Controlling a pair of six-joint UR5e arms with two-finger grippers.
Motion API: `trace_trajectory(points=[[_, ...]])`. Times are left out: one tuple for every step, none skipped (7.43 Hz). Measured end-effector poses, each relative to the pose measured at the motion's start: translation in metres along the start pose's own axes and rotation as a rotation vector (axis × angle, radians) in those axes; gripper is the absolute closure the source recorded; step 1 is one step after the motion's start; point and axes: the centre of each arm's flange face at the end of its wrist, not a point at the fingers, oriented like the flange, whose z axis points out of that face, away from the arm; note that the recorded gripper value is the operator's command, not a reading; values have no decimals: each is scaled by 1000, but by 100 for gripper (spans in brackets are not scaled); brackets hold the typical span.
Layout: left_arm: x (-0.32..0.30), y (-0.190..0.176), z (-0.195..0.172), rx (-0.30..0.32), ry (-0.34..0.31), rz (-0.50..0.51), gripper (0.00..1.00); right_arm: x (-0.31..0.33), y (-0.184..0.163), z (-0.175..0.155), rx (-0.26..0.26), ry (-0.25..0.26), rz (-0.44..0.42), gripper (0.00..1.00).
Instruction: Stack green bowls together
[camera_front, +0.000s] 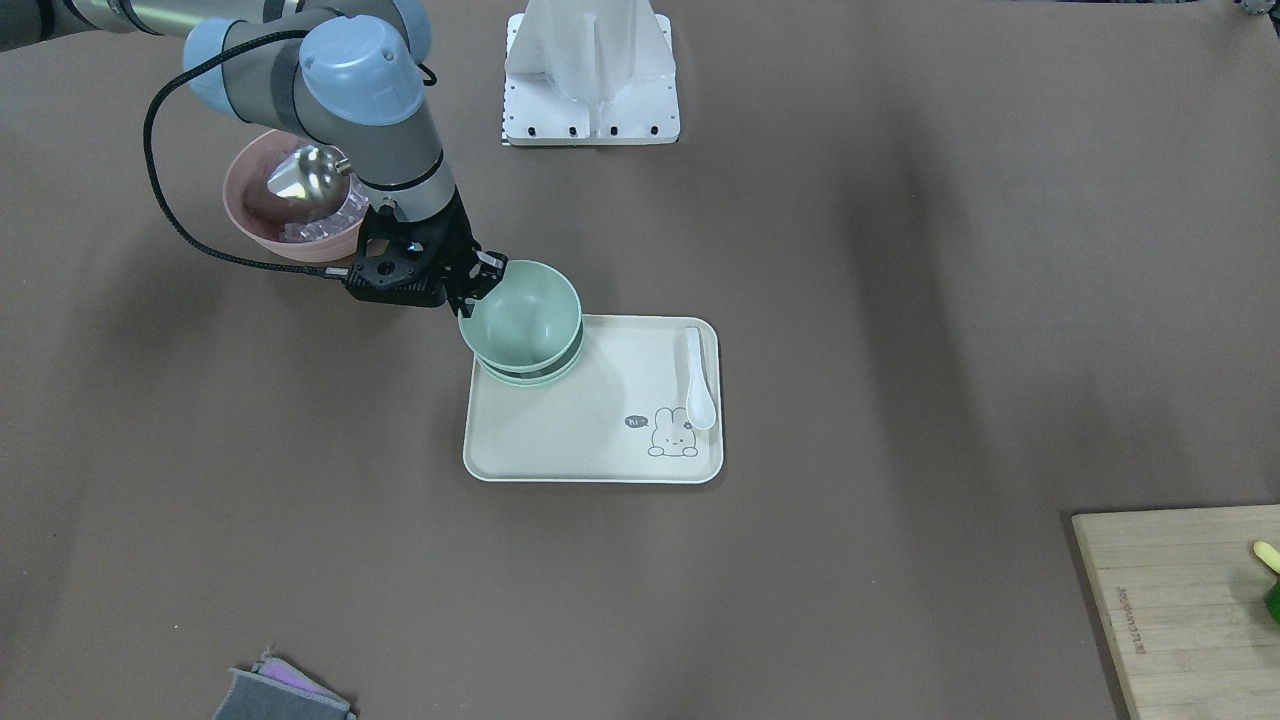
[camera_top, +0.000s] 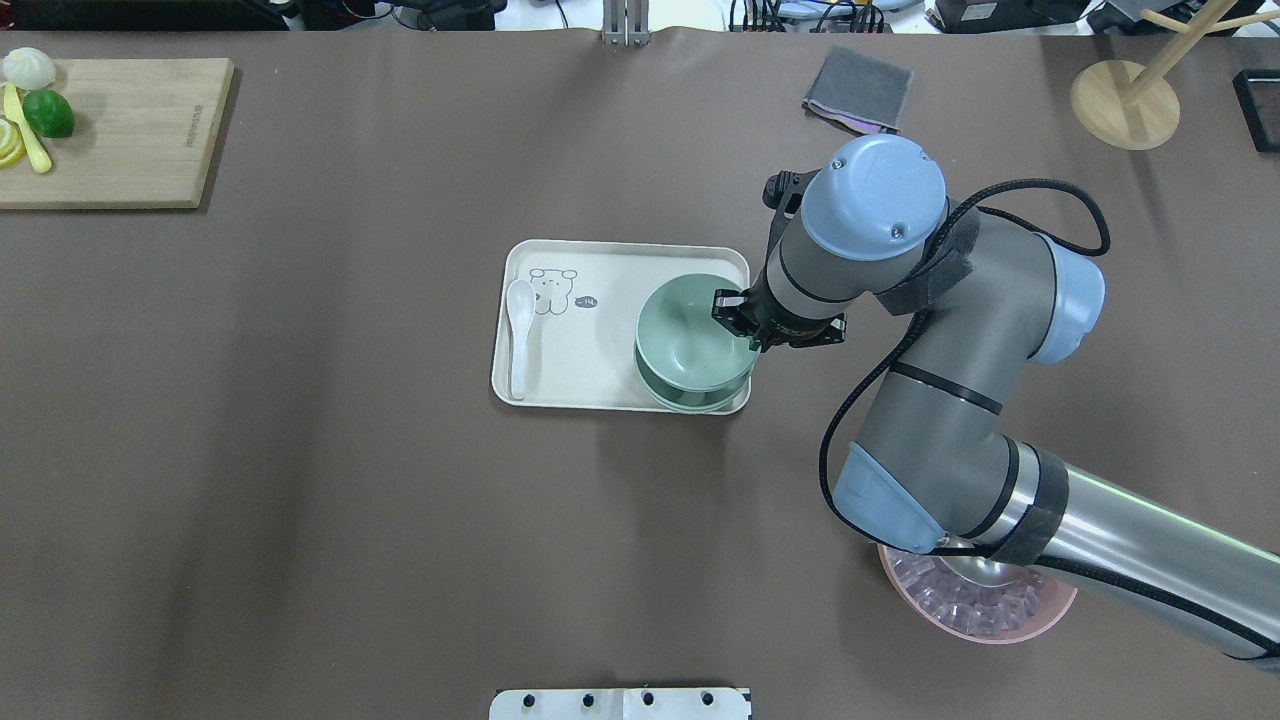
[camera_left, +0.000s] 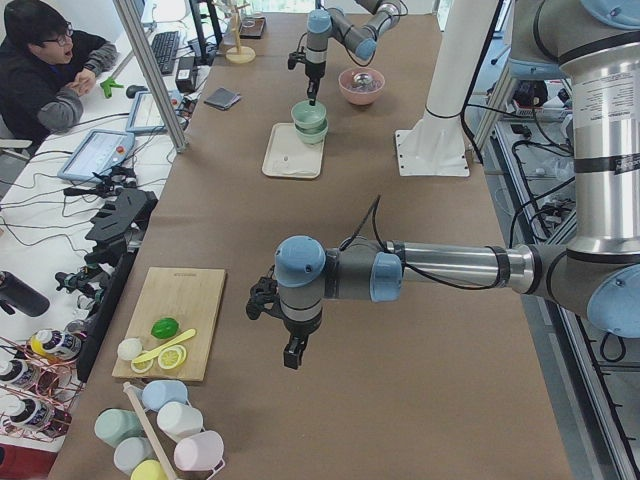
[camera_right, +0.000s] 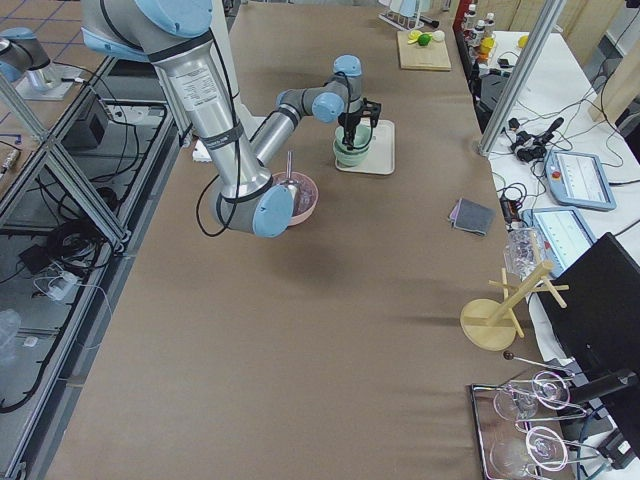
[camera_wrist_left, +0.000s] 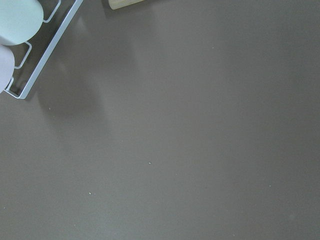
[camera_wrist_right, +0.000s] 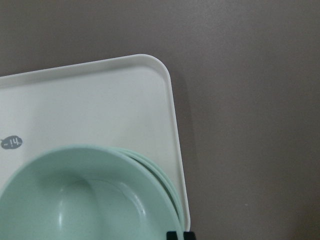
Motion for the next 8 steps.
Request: trace_trajectory(points=[[0,0,0,0,0,0,1,-2,4,3,0,3,-3,100],[0,0,0,0,0,0,1,-2,7,6,-1,7,-4,100],[0,0,-1,1,0,0,1,-2,8,9,-1,11,-5,100],[0,0,-1,3,-1,1,1,-2,8,12,0,15,-5,100],[1,0,-2,4,-1,2,1,-2,8,16,1,21,-5,100],[1,0,-2,4,-1,2,1,-2,8,19,3,27,-6,100],[1,0,-2,5,-1,2,1,-1,8,22,4,32,-6,100],[2,0,-3,6,-2,4,1,-1,9,24,4,36,-6,100]])
